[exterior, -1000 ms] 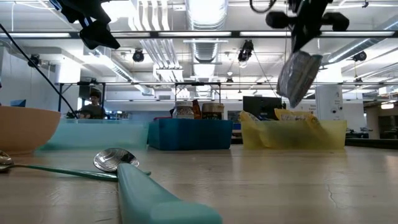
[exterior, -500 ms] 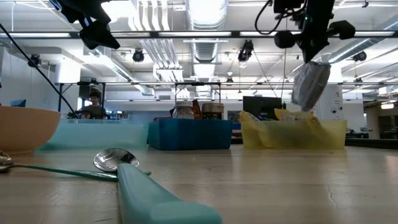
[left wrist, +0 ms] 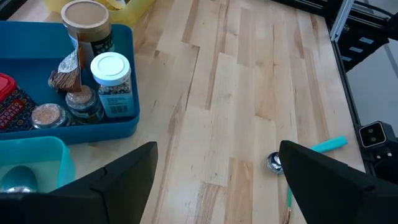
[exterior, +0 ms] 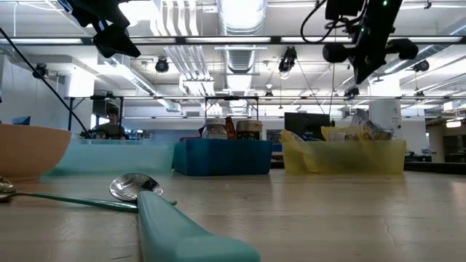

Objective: Pick & Place Food Item
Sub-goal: Put the gold spoon into the green bin

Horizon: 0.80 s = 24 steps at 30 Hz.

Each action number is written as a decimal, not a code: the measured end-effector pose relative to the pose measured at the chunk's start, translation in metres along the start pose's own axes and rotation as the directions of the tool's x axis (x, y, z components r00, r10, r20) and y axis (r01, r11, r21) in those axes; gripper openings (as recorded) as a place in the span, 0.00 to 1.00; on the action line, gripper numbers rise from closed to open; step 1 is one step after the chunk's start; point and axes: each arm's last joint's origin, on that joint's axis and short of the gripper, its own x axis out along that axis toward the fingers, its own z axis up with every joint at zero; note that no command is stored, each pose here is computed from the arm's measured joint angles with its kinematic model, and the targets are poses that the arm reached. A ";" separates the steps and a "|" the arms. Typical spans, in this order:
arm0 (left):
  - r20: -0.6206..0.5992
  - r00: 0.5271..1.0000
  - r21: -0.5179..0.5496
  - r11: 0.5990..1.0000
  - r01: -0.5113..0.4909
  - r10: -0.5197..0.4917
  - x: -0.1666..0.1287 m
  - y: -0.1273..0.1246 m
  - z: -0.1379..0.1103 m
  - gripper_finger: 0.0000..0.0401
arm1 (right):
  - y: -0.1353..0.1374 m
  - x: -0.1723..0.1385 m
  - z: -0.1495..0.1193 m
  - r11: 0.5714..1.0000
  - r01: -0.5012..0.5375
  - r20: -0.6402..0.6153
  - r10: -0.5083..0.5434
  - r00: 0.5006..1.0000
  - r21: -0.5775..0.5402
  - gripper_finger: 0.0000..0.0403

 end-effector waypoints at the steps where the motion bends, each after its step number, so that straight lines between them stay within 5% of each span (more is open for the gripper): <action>1: 0.000 1.000 0.000 1.000 0.000 0.000 0.000 0.000 0.000 0.85 | 0.000 0.003 -0.004 1.000 0.001 0.000 -0.001 1.000 0.003 0.03; 14: 0.000 1.000 0.000 1.000 0.000 0.000 0.000 0.000 0.000 0.85 | -0.003 0.020 -0.022 1.000 0.005 -0.081 -0.006 0.997 -0.019 0.03; 20: 0.000 1.000 0.000 1.000 0.000 0.000 0.000 0.000 0.000 0.85 | 0.011 -0.003 -0.016 0.978 -0.180 -0.126 0.167 0.978 -0.102 0.03; 24: 0.000 1.000 0.000 1.000 0.000 0.000 0.000 0.000 0.000 0.85 | 0.023 -0.018 -0.019 0.909 -0.397 -0.296 0.348 0.890 -0.125 0.04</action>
